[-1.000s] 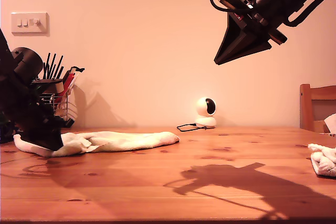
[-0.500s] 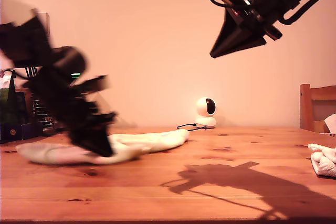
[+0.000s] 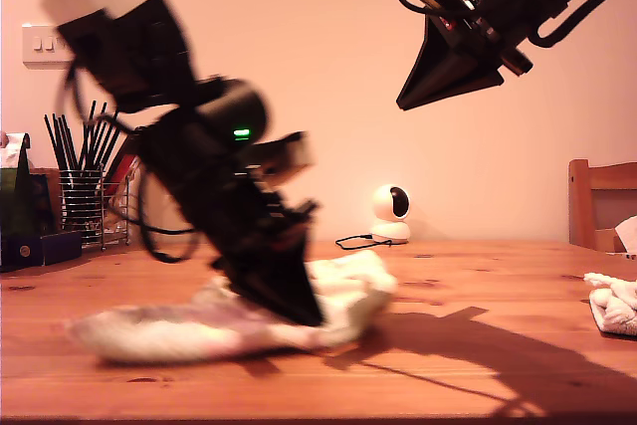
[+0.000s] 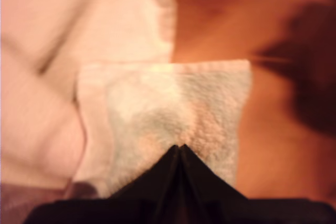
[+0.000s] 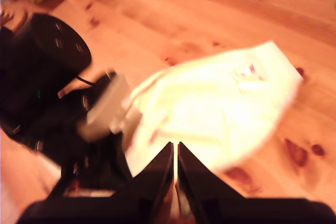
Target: Fold the tea towel in front of you. After folding it, place it to the right side.
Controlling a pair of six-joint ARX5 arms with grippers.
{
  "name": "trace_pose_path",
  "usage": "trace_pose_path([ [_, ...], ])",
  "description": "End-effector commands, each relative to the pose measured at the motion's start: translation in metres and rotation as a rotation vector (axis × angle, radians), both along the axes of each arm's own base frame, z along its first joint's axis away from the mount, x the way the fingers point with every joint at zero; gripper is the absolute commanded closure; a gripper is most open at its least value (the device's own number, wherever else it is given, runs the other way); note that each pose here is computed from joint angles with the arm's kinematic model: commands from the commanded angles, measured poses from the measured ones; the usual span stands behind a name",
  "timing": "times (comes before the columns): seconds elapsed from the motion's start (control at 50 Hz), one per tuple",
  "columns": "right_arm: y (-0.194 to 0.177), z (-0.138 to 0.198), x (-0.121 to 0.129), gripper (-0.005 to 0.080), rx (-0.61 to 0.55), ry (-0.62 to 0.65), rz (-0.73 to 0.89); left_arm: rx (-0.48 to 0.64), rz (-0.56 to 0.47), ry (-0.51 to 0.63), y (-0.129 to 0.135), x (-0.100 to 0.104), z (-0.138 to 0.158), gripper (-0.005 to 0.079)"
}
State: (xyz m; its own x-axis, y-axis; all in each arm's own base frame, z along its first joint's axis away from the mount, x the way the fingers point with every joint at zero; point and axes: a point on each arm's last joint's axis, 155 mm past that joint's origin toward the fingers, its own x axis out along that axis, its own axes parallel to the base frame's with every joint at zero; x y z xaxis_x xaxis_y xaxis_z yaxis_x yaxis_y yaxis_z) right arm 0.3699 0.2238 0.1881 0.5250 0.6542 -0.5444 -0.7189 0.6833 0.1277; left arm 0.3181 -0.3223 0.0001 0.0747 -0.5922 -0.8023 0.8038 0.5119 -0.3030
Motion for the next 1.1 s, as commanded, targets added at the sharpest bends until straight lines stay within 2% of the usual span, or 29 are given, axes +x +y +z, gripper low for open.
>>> trace_pose_path([
  [0.0, 0.006, -0.021, -0.005, 0.0763, -0.016, 0.045, 0.042, 0.083, -0.009, 0.108, 0.016, -0.030, -0.041, 0.0762],
  [0.16, 0.010, -0.042, -0.009, 0.0763, -0.053, 0.076, 0.094, 0.052, 0.003, 0.069, 0.016, -0.021, -0.022, 0.0762],
  [0.46, 0.012, -0.051, -0.009, 0.0763, -0.076, 0.067, 0.131, -0.070, 0.027, -0.047, 0.018, -0.003, 0.055, 0.0762],
  [0.58, 0.012, -0.051, -0.009, 0.0763, -0.077, 0.066, 0.132, -0.054, 0.015, -0.055, 0.028, -0.010, 0.069, 0.0761],
  [0.72, 0.012, -0.051, -0.009, 0.0763, -0.081, 0.061, 0.137, 0.028, -0.030, 0.013, 0.053, -0.030, 0.060, 0.0745],
  [0.8, 0.011, -0.051, -0.010, 0.0763, -0.090, 0.054, 0.147, 0.068, -0.026, 0.075, 0.068, -0.041, 0.054, 0.0687],
  [0.92, 0.011, -0.052, -0.011, 0.0763, -0.092, 0.057, 0.148, 0.125, -0.037, 0.126, 0.087, -0.051, 0.047, 0.0490],
  [1.0, 0.011, -0.052, -0.011, 0.0763, -0.092, 0.058, 0.148, 0.169, -0.029, 0.104, 0.097, -0.047, 0.043, 0.0431],
  [1.08, 0.011, -0.052, -0.011, 0.0763, -0.093, 0.057, 0.149, 0.211, -0.020, 0.084, 0.104, -0.043, 0.040, 0.0415],
])
